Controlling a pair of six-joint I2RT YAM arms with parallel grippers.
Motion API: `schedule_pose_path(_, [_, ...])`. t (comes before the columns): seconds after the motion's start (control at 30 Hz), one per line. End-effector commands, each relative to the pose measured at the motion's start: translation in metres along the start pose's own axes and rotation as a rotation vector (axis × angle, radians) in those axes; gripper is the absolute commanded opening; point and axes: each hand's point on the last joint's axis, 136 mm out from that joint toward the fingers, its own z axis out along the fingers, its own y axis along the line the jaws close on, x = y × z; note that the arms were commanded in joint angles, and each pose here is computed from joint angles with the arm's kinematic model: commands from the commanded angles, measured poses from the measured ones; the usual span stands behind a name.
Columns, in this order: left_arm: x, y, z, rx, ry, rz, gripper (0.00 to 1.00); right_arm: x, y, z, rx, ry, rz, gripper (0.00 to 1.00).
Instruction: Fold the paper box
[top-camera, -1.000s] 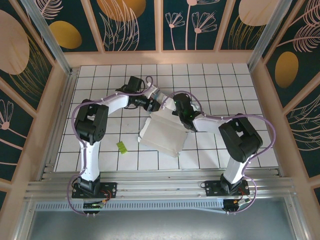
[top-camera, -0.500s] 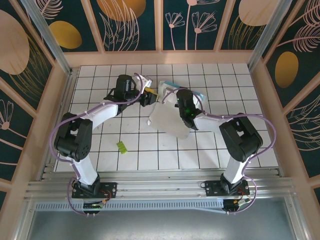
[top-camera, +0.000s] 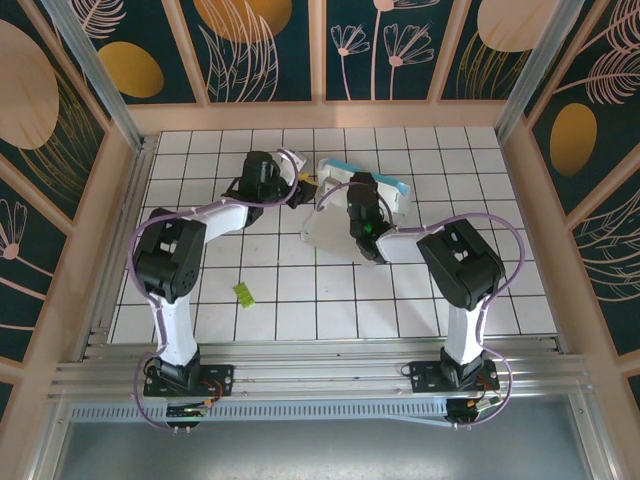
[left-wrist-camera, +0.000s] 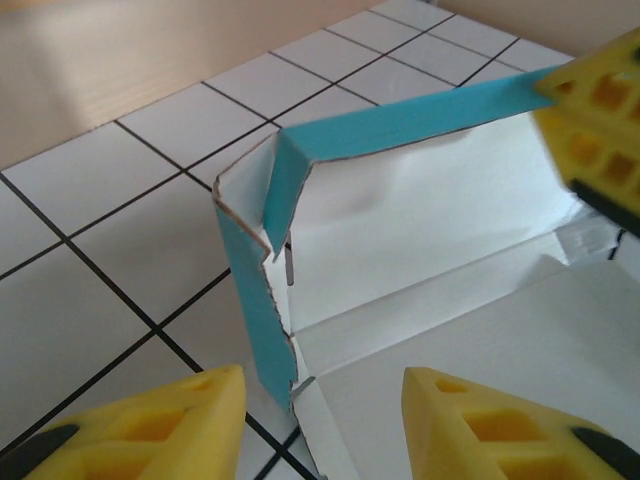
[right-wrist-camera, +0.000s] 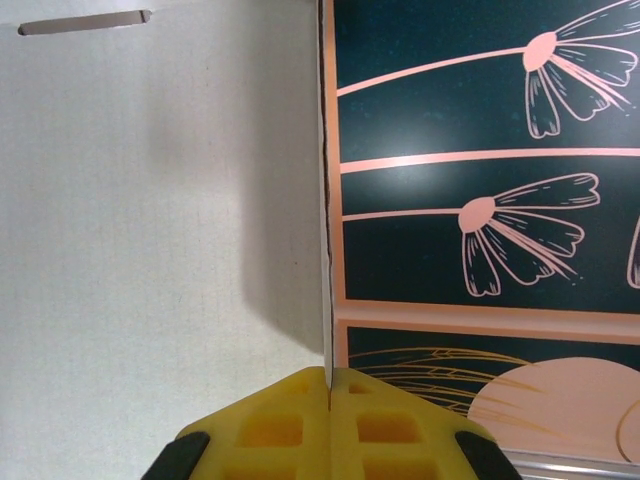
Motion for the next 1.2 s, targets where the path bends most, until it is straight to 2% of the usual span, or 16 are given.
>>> schedule_pose_path(0.0, [-0.013, 0.005, 0.013, 0.028, -0.054, 0.025, 0.45, -0.005, -0.011, 0.001, 0.060, 0.012, 0.061, 0.03])
schedule_pose_path(0.27, [-0.004, 0.014, 0.043, 0.022, -0.048, -0.087, 0.40, -0.014, 0.003, -0.010, 0.041, 0.005, 0.087, 0.03])
schedule_pose_path(0.4, [0.003, 0.022, 0.051, -0.011, -0.030, -0.133, 0.27, -0.018, 0.011, -0.011, 0.030, 0.013, 0.088, 0.03])
schedule_pose_path(0.57, [0.010, 0.020, 0.049, -0.032, 0.001, -0.119, 0.09, -0.015, 0.021, -0.012, 0.000, 0.041, 0.104, 0.08])
schedule_pose_path(0.7, [0.010, 0.016, 0.052, -0.027, 0.022, -0.089, 0.00, -0.019, 0.029, -0.012, -0.065, 0.050, 0.158, 0.14])
schedule_pose_path(0.8, [0.007, 0.015, 0.054, -0.020, 0.036, -0.068, 0.00, -0.024, 0.038, -0.010, -0.166, 0.060, 0.209, 0.23])
schedule_pose_path(0.87, [0.005, 0.013, 0.056, -0.007, 0.049, -0.053, 0.00, -0.031, 0.043, -0.013, -0.280, 0.068, 0.287, 0.37])
schedule_pose_path(0.93, [0.004, 0.013, 0.058, -0.003, 0.060, -0.047, 0.00, -0.042, 0.034, -0.020, -0.390, 0.062, 0.426, 0.46])
schedule_pose_path(1.07, [0.003, 0.014, 0.063, 0.010, 0.077, -0.050, 0.00, -0.068, 0.005, -0.053, -0.638, -0.043, 0.695, 0.61])
schedule_pose_path(1.17, [0.006, 0.010, 0.064, 0.024, 0.079, -0.057, 0.00, -0.074, -0.015, -0.076, -0.787, -0.121, 0.830, 0.66])
